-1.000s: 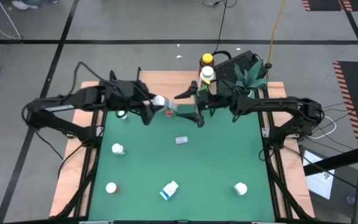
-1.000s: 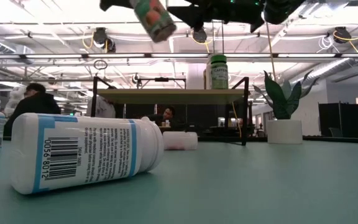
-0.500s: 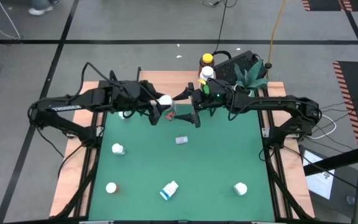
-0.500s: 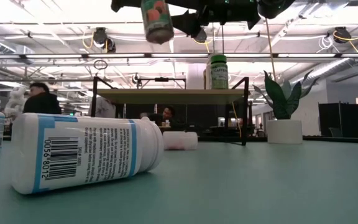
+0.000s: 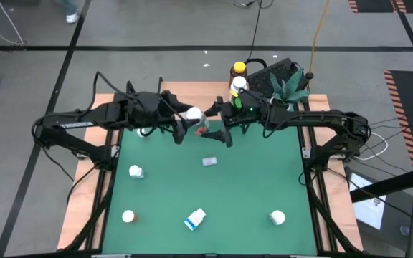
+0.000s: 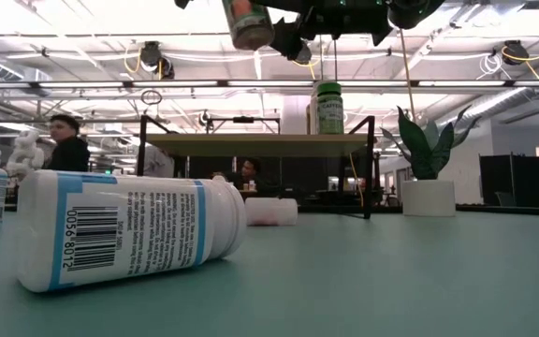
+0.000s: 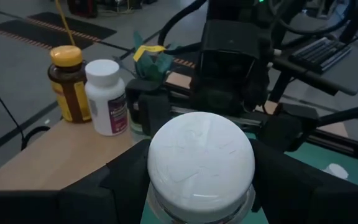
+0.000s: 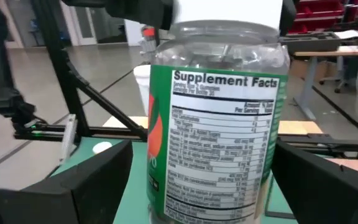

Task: Pick and place medicine bottles onto shelf by color
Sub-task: Put the large green pill bottle on the shelf

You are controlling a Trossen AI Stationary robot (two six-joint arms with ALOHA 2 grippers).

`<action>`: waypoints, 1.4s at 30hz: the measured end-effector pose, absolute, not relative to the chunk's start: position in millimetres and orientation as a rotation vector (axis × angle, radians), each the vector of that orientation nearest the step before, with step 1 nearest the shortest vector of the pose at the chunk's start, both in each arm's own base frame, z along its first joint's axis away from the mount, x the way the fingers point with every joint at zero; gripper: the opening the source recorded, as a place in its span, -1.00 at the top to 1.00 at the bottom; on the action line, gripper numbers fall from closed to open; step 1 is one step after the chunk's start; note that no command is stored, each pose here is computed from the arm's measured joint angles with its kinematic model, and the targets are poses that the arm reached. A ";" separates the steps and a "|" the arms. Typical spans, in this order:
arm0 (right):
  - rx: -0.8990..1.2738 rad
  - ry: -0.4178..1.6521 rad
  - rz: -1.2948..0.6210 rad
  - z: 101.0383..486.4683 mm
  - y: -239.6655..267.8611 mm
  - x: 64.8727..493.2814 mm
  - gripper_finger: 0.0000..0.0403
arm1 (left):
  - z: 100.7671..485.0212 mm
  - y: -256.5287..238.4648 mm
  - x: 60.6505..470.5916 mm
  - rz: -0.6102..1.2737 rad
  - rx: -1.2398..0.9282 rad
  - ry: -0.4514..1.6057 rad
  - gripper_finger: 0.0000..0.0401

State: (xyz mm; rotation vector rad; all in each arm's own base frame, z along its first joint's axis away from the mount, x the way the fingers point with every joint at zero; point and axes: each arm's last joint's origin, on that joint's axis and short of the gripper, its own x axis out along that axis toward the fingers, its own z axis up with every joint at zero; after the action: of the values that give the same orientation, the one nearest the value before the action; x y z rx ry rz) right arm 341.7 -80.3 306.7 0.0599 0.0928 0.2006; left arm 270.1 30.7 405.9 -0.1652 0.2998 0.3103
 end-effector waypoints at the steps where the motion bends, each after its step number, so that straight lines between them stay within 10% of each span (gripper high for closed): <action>1: 0.060 0.093 0.204 306.7 -80.4 341.6 -0.78 | 405.9 30.6 270.1 0.309 -0.165 0.300 -0.23; 12: 0.066 0.080 0.178 308.3 -90.0 338.9 -0.39 | 410.2 31.1 271.4 0.311 -0.164 0.253 -0.23; 42: -0.037 -0.037 0.498 308.9 -106.5 323.1 -0.41 | 311.5 -23.4 272.8 0.299 -0.015 0.318 -0.68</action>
State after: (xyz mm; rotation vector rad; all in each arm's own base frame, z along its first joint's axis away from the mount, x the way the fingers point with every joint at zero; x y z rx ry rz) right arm 323.1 -106.5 308.9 -0.0374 -0.0372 0.4979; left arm 272.8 -23.4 311.5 -0.0154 0.3184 0.2992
